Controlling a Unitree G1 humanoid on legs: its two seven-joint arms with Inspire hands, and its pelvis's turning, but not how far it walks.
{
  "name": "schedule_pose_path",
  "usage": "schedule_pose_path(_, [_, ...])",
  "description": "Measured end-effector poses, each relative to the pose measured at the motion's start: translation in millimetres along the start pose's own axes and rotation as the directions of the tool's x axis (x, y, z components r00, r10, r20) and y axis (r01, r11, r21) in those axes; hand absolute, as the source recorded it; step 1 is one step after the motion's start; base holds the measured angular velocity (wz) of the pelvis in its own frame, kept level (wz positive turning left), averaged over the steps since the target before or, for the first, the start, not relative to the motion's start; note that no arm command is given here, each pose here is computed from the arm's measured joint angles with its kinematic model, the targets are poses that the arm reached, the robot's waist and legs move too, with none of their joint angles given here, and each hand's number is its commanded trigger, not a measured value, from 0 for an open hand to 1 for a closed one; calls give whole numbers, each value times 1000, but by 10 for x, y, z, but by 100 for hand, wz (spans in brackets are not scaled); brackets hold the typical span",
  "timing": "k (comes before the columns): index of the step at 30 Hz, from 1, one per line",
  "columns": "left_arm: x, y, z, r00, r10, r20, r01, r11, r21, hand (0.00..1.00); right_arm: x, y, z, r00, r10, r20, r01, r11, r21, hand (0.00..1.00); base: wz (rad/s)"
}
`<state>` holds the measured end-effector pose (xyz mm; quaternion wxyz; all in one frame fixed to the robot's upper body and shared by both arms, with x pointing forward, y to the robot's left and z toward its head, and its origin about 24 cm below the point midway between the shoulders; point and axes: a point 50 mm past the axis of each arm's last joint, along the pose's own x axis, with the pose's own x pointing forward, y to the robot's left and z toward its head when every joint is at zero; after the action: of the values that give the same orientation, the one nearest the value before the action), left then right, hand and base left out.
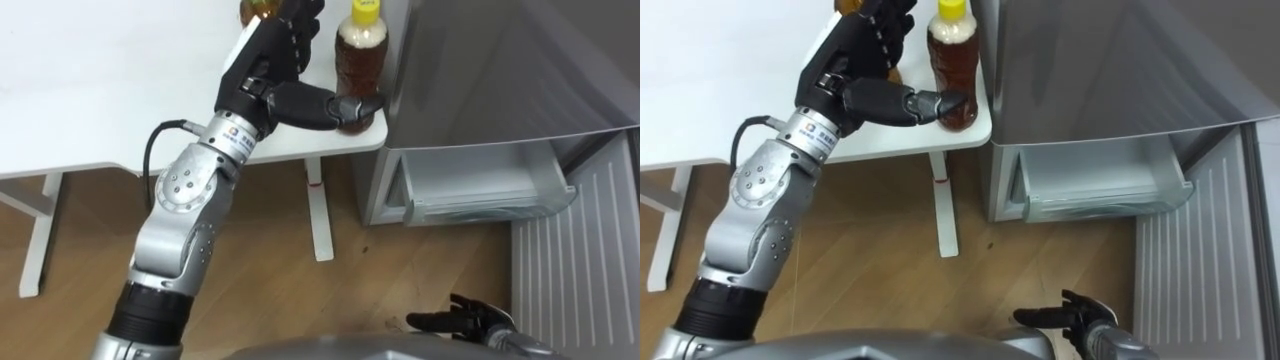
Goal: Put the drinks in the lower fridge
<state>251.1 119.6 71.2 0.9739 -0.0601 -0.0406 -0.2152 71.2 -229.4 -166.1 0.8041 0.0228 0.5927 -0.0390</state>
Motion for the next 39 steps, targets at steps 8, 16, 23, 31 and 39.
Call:
schedule_pose_path(8, [-9,55,-71,998,16,-62,-16,1000,-2,0,5,10,23,1000,4,-6,-4,1000,4,0,0])
schedule_pose_path(16, [188,118,102,1000,1,-17,-1,1000,20,0,6,6,40,1000,-7,-2,7,1000,14,0,-7])
schedule_pose_path(23, [209,139,70,999,12,-33,-12,1000,18,0,0,-3,33,1000,-10,4,9,1000,28,0,-1])
schedule_pose_path(31, [207,144,56,999,11,-35,-11,1000,-17,0,-1,-7,23,1000,-16,-4,16,999,41,0,0])
schedule_pose_path(39, [204,151,36,999,11,-50,-12,1000,-18,0,-1,-7,25,1000,-16,-7,16,999,42,0,0])
